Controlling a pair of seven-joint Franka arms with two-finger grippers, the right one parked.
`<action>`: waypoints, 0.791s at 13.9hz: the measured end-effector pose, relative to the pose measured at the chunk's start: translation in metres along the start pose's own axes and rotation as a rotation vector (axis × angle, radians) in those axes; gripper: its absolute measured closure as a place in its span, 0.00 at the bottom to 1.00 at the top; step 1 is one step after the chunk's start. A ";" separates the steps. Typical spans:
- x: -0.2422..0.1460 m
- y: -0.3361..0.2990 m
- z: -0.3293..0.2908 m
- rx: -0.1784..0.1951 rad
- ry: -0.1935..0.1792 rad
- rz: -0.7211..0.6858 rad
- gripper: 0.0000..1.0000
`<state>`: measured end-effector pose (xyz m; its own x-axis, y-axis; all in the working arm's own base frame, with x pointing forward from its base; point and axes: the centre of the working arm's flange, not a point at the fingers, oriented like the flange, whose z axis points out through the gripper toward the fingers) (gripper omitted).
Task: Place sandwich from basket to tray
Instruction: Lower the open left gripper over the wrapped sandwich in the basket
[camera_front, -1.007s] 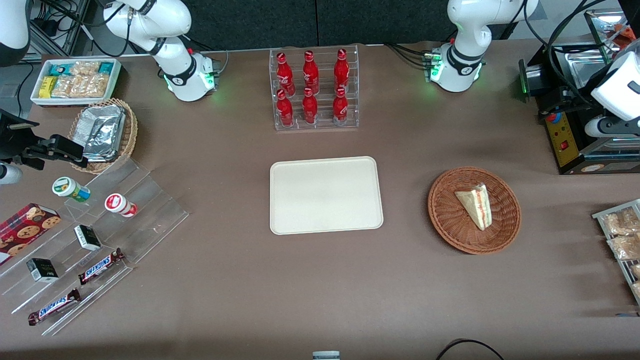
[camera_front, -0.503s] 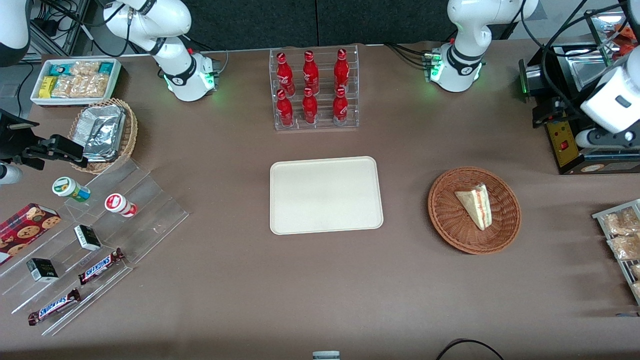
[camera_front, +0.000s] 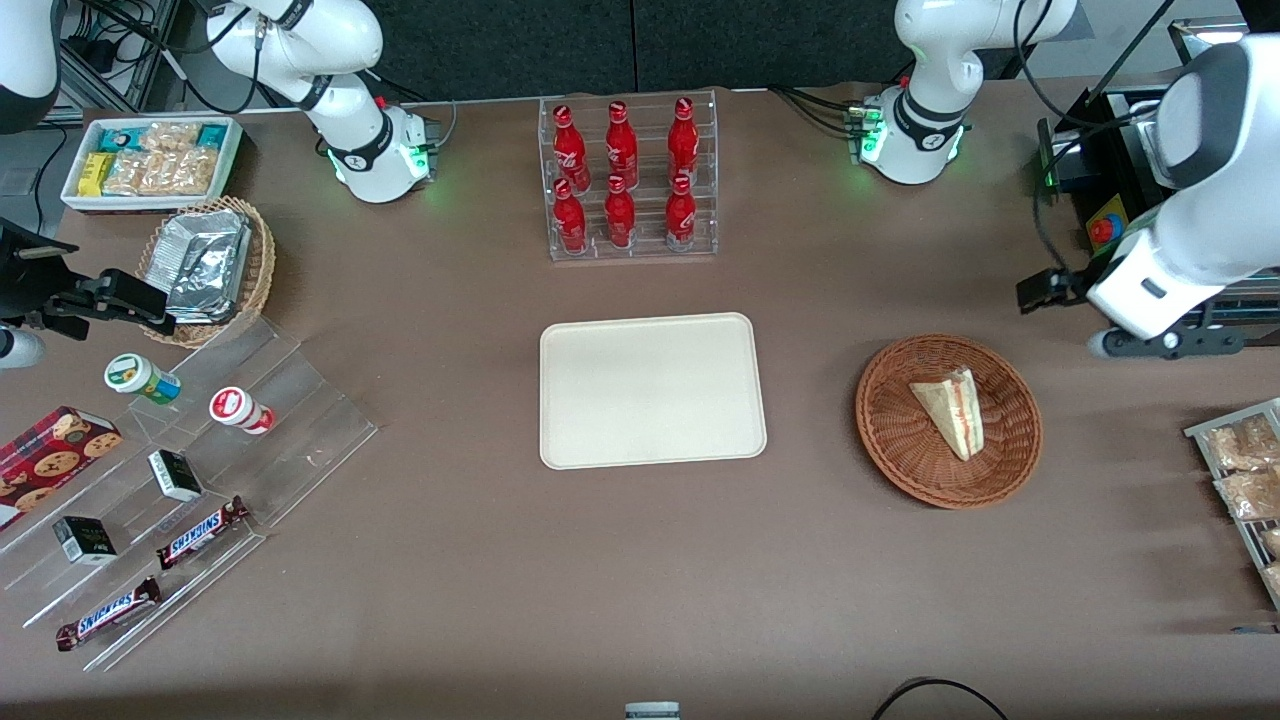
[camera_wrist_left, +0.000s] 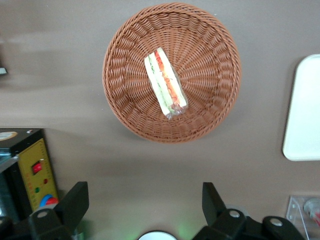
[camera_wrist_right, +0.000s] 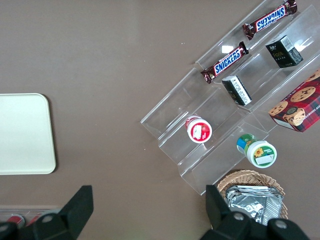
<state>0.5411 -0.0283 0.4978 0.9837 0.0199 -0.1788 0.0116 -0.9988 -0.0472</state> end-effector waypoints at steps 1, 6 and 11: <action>0.002 0.002 0.015 0.000 0.006 -0.016 0.00; 0.003 0.006 0.085 -0.009 0.042 -0.185 0.00; 0.000 0.008 0.123 -0.025 0.089 -0.307 0.00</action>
<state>0.5189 -0.0307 0.3764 0.9453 0.3179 -0.0734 0.3139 -0.9475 -0.0609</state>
